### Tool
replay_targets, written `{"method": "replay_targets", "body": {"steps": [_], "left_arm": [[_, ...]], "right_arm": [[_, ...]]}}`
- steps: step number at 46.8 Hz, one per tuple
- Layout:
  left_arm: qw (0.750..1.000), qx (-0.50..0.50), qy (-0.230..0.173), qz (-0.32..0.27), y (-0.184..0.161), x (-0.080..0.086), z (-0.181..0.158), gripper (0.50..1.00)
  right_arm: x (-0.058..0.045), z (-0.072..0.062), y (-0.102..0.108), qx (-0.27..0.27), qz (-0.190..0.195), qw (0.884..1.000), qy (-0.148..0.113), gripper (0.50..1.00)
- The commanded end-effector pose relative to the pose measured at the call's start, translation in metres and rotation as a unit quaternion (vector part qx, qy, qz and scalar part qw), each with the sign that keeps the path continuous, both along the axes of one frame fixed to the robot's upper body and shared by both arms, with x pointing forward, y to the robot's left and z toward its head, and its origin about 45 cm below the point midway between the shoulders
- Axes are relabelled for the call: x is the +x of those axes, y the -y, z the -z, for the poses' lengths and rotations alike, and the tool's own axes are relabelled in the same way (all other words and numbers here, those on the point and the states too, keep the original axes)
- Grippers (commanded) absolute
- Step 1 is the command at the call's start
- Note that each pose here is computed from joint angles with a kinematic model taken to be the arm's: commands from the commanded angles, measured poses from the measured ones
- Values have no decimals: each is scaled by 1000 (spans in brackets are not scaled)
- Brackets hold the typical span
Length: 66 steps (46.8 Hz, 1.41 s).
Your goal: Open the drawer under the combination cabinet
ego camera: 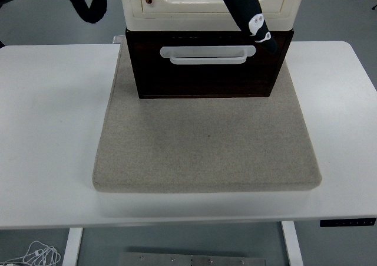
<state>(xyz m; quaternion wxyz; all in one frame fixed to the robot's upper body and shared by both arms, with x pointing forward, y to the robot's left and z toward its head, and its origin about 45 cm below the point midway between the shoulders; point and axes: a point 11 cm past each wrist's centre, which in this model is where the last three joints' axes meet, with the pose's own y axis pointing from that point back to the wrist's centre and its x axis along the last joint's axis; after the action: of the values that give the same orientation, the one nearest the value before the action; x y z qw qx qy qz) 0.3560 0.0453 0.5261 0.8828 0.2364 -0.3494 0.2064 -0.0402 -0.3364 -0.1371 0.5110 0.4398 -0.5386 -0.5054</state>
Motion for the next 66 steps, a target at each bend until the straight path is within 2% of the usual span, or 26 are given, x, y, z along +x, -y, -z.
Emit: {"method": "replay_targets", "body": {"steps": [1, 10, 31, 35, 45, 57, 66], "left_arm": [[999, 39, -1, -6, -4, 2, 9, 1000], [993, 117, -14, -9, -16, 6, 32, 1000], [980, 187, -18, -72, -38, 24, 48, 1000], [977, 192, -24, -91, -41, 27, 50, 1000], [968, 190, -79, -141, -43, 28, 63, 1000], [959, 180, -76, -203, -38, 34, 82, 1000], [959, 191, -72, -197, -25, 27, 91, 1000]], "right_arm": [[1, 0, 0, 0, 0, 1000, 1, 926], [0, 0, 0, 0, 0, 1000, 0, 926], [0, 0, 0, -1, 0, 1000, 0, 926], [1, 0, 0, 1, 0, 1000, 1, 926], [0, 0, 0, 0, 0, 1000, 0, 926], [0, 0, 0, 0, 0, 1000, 0, 926], [0, 0, 0, 0, 0, 1000, 0, 926]]}}
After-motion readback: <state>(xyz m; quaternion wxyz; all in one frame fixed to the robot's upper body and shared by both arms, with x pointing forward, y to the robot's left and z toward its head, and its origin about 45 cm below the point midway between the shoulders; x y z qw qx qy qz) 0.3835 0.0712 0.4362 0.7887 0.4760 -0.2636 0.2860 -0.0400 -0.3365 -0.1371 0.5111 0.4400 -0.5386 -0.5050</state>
